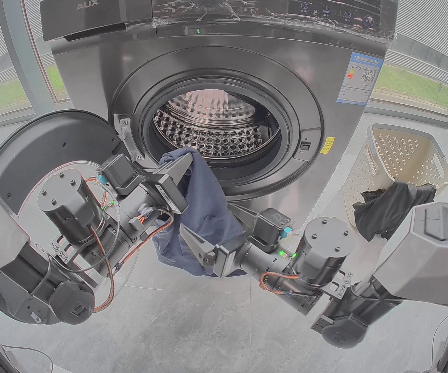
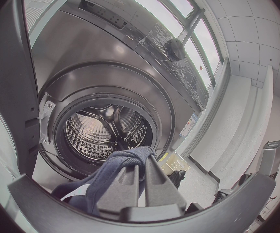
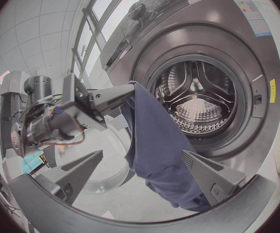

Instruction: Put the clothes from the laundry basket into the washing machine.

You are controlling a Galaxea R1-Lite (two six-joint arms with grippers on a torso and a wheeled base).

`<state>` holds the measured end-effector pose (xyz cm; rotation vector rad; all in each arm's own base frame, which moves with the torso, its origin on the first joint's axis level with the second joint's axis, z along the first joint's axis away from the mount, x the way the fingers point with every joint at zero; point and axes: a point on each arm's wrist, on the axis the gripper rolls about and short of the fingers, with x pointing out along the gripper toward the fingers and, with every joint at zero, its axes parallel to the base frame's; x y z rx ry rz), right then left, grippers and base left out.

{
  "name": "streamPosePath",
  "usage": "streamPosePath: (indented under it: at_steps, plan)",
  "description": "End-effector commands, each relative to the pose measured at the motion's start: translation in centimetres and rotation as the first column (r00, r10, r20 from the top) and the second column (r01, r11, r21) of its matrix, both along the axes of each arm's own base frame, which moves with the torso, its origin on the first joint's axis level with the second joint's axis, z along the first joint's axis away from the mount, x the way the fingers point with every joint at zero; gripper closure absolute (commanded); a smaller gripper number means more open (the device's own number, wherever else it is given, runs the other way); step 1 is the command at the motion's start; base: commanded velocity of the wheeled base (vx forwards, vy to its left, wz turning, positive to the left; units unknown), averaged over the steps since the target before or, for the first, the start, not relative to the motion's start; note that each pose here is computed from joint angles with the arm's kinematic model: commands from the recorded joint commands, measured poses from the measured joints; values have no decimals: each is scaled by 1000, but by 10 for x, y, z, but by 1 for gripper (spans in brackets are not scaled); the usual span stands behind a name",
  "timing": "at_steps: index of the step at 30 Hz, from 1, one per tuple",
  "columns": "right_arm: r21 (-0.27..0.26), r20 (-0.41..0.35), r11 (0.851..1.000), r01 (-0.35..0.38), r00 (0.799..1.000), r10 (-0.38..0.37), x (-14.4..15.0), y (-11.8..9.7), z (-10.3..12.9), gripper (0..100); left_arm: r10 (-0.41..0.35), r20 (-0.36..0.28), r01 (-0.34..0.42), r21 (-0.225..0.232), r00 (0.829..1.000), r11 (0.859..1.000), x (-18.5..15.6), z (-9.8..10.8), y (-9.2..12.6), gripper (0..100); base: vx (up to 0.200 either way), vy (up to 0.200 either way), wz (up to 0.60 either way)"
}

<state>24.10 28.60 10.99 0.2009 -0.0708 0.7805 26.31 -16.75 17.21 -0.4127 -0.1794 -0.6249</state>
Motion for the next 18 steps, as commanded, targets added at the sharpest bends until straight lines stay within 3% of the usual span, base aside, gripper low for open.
streamPosePath:
  at_steps: [1, 6, 18]
  plan:
    - [-8, 16, 1000, 7, 1000, -7, 26, 19, -20, 0, 0, -1, 0, -1, 1000, 1000, 0, 0, 0, 100, 0, 0, 0]
    - [13, 35, 1000, 17, 999, -17, 36, 28, -22, 0, -3, 0, 3, -7, 1000, 1000, -1, 1, 0, 100, 0, 0, 0]
    - [2, 22, 996, 93, 995, -93, 62, 12, -34, 0, -3, 11, 3, -15, 1000, 1000, -2, 5, 1, 100, 0, 0, 0]
